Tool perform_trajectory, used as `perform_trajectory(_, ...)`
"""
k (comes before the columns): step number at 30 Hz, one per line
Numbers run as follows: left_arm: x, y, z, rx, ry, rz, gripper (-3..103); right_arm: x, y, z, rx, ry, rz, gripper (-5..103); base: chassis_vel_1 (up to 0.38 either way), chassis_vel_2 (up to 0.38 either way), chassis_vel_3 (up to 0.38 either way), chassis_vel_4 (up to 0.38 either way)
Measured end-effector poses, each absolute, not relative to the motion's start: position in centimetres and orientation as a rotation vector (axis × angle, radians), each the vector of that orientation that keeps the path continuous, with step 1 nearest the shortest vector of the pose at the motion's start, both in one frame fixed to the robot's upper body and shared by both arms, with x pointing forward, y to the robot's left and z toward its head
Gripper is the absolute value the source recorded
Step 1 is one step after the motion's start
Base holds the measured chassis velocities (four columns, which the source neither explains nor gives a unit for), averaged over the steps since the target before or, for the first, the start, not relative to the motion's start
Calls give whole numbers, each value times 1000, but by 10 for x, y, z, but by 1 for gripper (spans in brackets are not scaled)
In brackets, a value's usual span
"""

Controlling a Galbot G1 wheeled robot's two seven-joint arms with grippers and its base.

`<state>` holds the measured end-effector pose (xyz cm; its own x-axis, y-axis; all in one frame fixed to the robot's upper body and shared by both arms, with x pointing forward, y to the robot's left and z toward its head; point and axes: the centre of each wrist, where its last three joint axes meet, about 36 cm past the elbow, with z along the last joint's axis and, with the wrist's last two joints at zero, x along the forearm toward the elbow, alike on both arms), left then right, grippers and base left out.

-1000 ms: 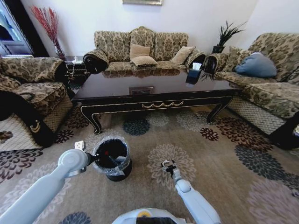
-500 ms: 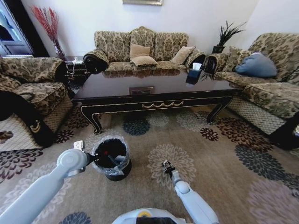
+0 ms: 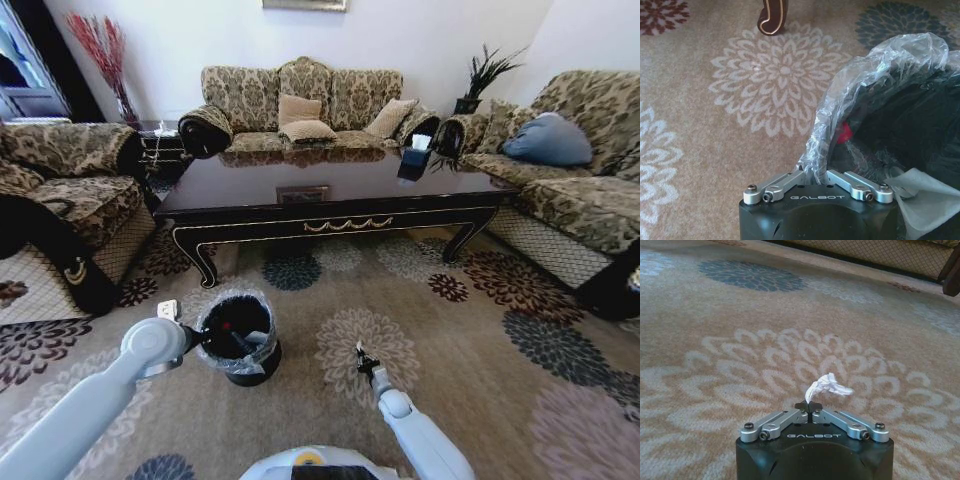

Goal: Move to the front of the table and pick up the trash from the floor, then place it into the trash bin.

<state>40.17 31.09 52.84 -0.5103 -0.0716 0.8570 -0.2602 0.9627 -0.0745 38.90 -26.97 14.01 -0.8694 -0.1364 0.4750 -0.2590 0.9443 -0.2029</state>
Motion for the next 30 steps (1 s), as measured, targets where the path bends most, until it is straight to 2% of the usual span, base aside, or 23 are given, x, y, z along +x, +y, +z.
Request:
perform_trajectory(12, 399, 304, 527, 213, -2105, 236, 0, 381, -279, 163, 267, -2689, 354, 0, 0, 0, 0, 0)
perform_trajectory(18, 403, 285, 519, 163, -2100, 235, 0, 369, -303, 212, 252, -2789, 351, 0, 0, 0, 0, 0)
perform_trajectory(24, 414, 252, 517, 72, -2082, 265, 0, 348, -319, 263, 251, -2865, 339, 0, 0, 0, 0, 0)
perform_trajectory(30, 435, 215, 516, -9, -2081, 235, 0, 330, -310, 318, 301, -2963, 314, 0, 0, 0, 0, 0)
